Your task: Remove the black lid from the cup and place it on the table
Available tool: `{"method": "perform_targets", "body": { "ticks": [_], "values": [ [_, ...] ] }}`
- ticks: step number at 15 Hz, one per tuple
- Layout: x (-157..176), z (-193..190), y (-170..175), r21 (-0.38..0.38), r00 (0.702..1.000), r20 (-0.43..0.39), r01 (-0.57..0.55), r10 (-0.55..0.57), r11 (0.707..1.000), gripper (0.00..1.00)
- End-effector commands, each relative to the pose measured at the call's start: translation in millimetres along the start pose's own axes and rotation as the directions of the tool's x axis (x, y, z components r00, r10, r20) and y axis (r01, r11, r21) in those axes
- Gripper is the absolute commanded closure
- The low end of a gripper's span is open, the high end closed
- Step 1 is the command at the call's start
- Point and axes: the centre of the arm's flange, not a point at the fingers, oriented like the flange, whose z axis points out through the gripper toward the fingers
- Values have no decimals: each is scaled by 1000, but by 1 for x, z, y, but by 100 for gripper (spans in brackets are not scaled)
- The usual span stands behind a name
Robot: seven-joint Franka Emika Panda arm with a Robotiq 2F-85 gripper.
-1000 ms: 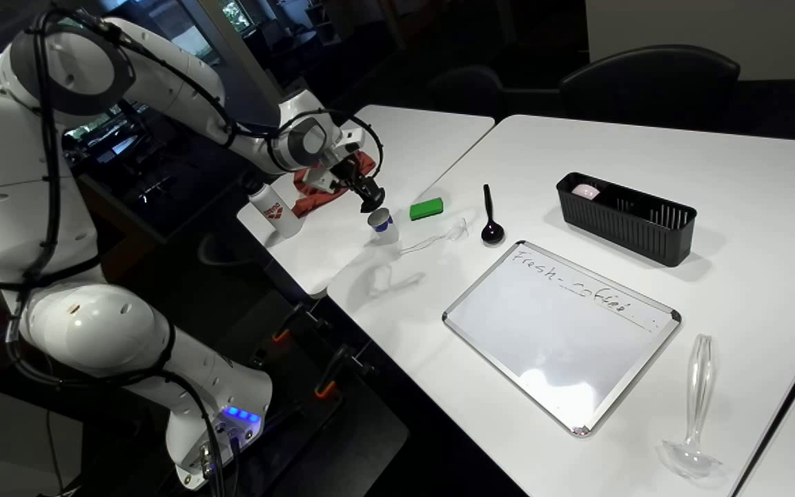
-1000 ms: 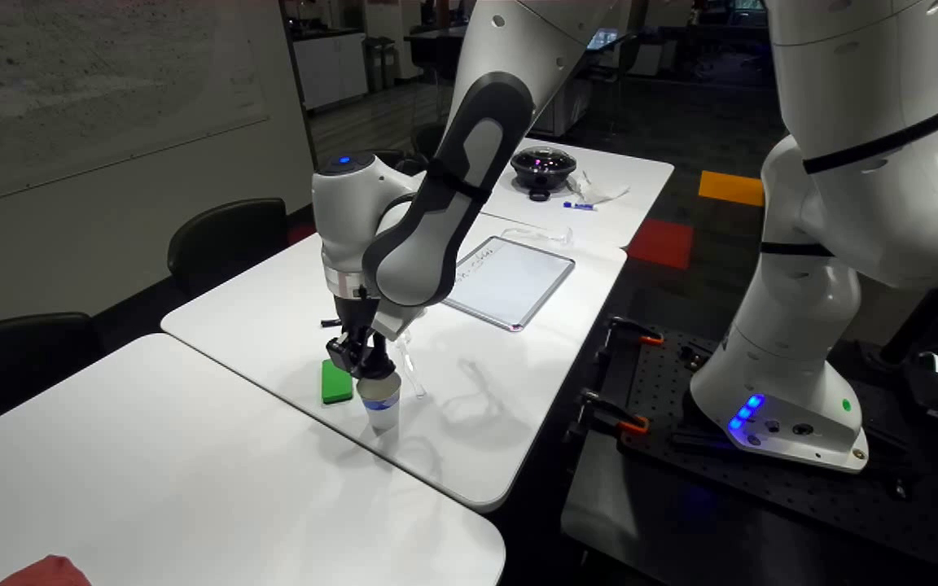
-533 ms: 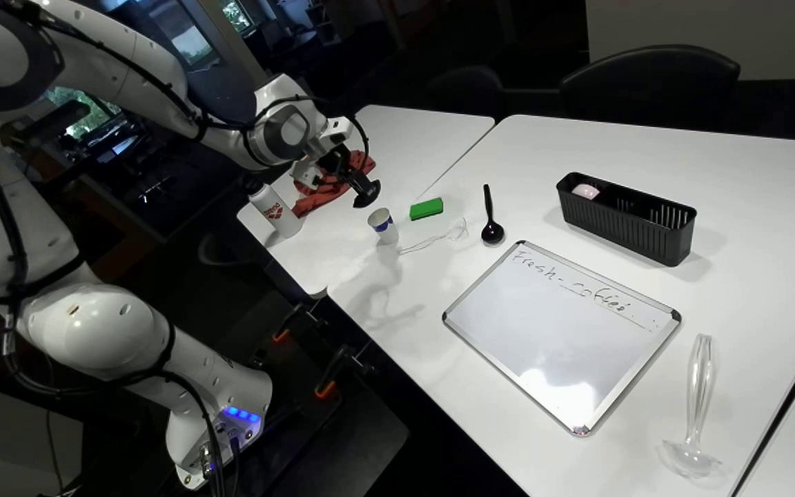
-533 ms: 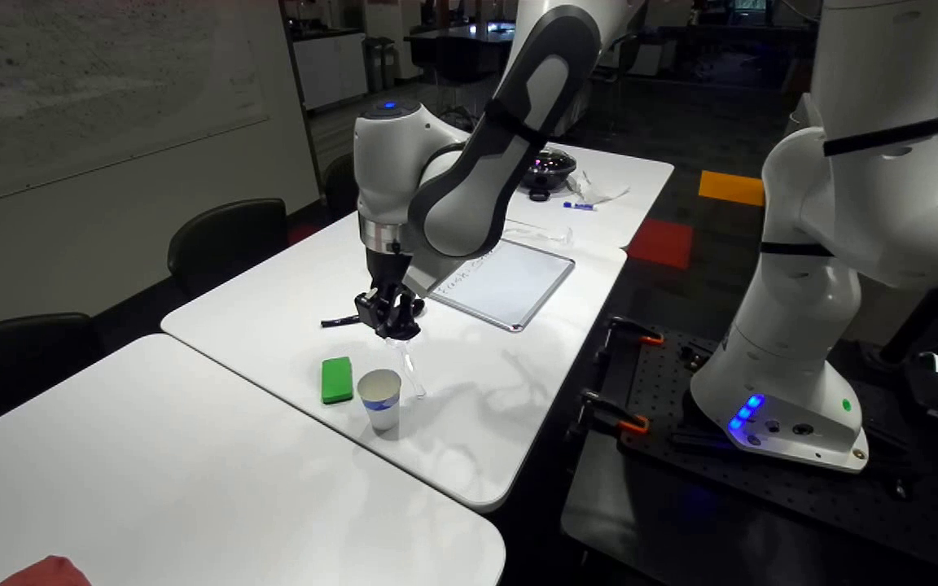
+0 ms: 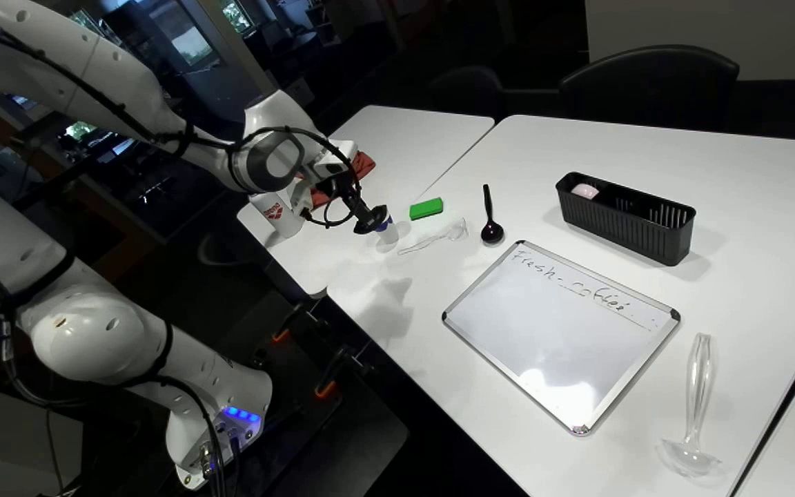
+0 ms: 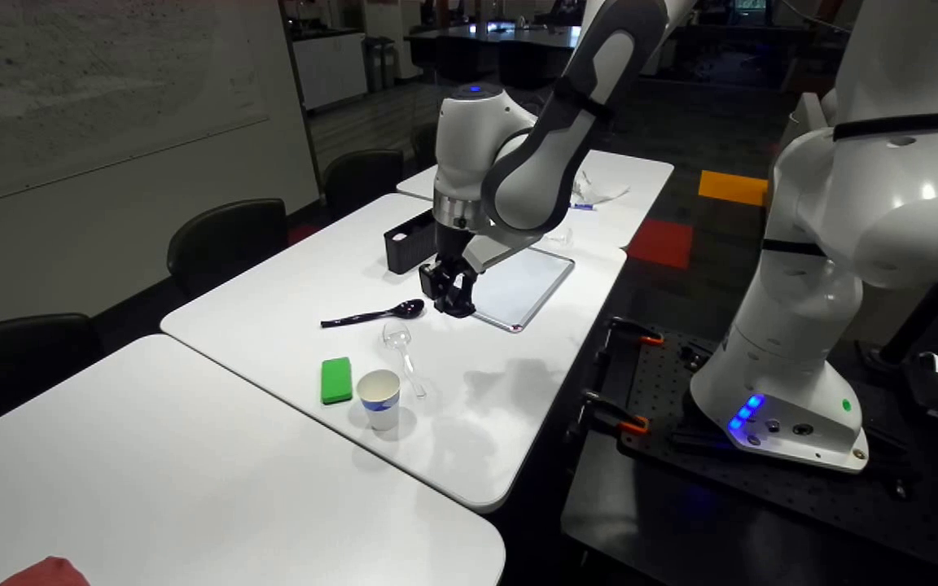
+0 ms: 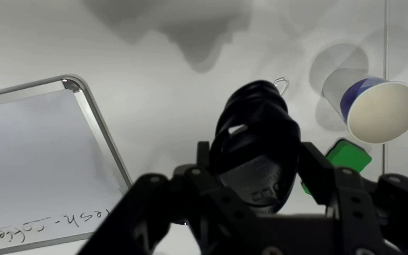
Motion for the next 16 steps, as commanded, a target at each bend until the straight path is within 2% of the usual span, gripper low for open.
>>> {"method": "perform_targets", "body": {
  "ticks": [1, 7, 12, 16],
  "values": [
    [-21, 5, 47, 22, 992, -15, -128, 128, 992, 36],
    [-20, 44, 91, 4, 976, -8, -219, 219, 976, 31],
    [-16, 76, 101, -3, 964, 43, -264, 264, 964, 35],
    [-11, 100, 105, -21, 957, 80, -279, 280, 960, 34]
  ]
}}
